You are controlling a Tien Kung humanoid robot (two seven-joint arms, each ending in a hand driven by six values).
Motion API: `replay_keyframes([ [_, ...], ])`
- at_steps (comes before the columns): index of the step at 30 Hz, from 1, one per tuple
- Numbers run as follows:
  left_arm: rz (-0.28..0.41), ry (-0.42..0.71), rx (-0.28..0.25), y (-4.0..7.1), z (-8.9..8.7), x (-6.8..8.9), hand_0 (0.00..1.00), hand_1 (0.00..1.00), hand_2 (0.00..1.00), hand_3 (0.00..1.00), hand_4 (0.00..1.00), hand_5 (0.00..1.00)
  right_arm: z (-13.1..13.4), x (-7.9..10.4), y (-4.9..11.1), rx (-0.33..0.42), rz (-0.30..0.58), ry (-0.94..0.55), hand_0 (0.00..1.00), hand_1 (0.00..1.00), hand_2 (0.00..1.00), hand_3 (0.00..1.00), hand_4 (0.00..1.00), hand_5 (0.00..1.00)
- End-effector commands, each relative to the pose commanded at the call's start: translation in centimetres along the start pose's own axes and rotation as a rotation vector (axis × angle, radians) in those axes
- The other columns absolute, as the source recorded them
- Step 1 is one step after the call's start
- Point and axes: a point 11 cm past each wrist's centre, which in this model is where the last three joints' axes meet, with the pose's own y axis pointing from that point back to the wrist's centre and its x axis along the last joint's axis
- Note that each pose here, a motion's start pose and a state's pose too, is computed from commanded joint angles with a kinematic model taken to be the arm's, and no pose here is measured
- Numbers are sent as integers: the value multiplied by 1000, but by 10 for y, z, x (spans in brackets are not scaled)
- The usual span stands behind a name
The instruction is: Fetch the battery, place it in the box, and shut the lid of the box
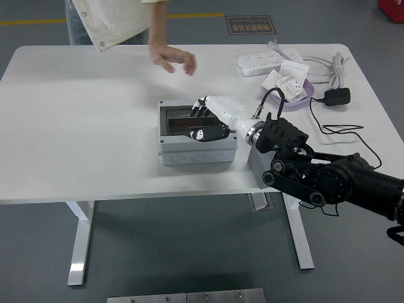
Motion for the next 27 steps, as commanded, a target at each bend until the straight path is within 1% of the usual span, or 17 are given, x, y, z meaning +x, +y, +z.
replay_keyframes([
  [5,-4,-1,6,0,-2,-2,695,795,749,764,889,391,3,13,10,-20,0,7,628,603,610,634,864,533],
  [9,-8,1,12,-1,-5,-4,695,796,749,762,889,392,8,22,24,-30,28,4,617,603,607,633,868,552],
  [13,-12,4,21,-1,-10,-6,695,796,749,762,889,392,0,35,37,26,137,-34,617,603,607,633,868,552],
  [14,-13,5,25,-2,-12,-6,695,797,748,760,890,394,-4,40,41,49,178,-59,514,544,573,613,880,574],
  [16,-16,8,31,-2,-15,-8,695,797,748,760,890,394,-9,48,49,85,256,-114,514,544,573,613,880,574],
  [18,-19,11,37,-3,-19,-9,695,797,748,760,890,394,-8,57,58,108,338,-202,514,544,573,613,880,574],
  [19,-19,11,38,-3,-20,-9,695,797,748,760,890,394,-5,61,63,114,373,-238,514,544,573,613,880,574],
  [20,-20,12,39,-3,-20,-10,694,797,749,761,890,393,-2,64,67,117,406,-272,479,483,521,583,886,584],
  [21,-21,14,41,-3,-21,-10,694,797,749,761,890,393,2,68,73,120,447,-318,479,483,521,583,886,584],
  [24,-23,16,44,-3,-23,-10,694,797,749,761,890,393,18,74,87,121,535,-442,479,483,521,583,886,584],
  [25,-23,17,45,-3,-24,-10,694,797,749,761,890,393,23,74,92,123,554,-485,479,483,521,583,886,584],
  [26,-24,18,46,-3,-24,-10,695,797,749,759,891,393,28,74,95,124,567,-520,447,448,488,555,888,600],
  [27,-24,19,47,-3,-25,-10,695,797,749,759,891,393,33,74,99,127,576,-557,447,448,488,555,888,600],
])
